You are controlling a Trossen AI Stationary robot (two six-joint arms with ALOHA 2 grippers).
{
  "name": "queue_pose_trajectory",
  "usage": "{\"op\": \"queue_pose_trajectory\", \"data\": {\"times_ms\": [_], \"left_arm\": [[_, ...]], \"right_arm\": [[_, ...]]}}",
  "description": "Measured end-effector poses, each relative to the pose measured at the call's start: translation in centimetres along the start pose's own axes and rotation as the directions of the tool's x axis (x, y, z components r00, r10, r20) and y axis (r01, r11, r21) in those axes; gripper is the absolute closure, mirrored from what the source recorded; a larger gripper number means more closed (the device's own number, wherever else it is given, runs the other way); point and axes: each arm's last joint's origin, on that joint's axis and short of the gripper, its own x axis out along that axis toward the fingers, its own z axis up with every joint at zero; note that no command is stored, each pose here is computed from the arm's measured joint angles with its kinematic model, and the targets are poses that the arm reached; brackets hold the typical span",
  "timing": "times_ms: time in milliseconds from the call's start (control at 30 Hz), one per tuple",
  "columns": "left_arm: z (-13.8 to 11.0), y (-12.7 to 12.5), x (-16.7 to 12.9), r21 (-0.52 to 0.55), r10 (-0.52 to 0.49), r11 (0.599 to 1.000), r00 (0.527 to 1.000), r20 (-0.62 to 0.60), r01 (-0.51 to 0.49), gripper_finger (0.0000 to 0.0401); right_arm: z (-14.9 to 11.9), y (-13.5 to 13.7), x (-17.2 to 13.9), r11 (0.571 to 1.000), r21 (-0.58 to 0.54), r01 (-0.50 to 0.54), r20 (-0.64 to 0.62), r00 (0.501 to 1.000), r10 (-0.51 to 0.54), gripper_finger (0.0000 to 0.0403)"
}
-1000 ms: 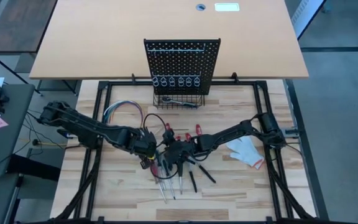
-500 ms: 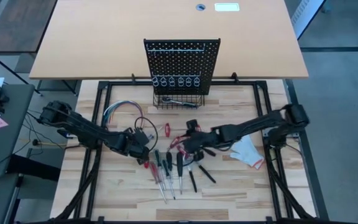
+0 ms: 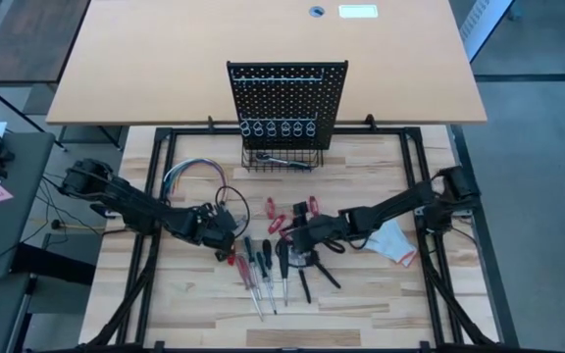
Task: Hang tools onto peg board
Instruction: Hang the blue screwdriver on the pegboard
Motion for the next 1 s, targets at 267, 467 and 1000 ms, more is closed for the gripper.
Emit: {"op": "queue_pose_trajectory", "data": {"times_ms": [267,467,1000], "left_arm": [[3.6,-1.0,-3.9,0.018,0.002,1.0,0.999,-0.037,-0.001,0.0327],[5.9,-1.8,-6.6,-0.013,-0.075,0.997,0.997,-0.023,0.075,0.0327],[6.9,-2.3,-7.7,-0.019,-0.128,0.992,0.992,-0.001,0.128,0.0327]], "right_arm": [[1.7,0.1,3.2,0.979,-0.182,0.09,-0.046,0.994,-0.1,0.0169],[4.0,0.1,4.4,0.916,-0.333,0.221,-0.173,0.941,-0.29,0.0166],[3.3,-1.5,4.4,0.904,-0.372,0.211,-0.322,0.884,-0.339,0.0304]]}}
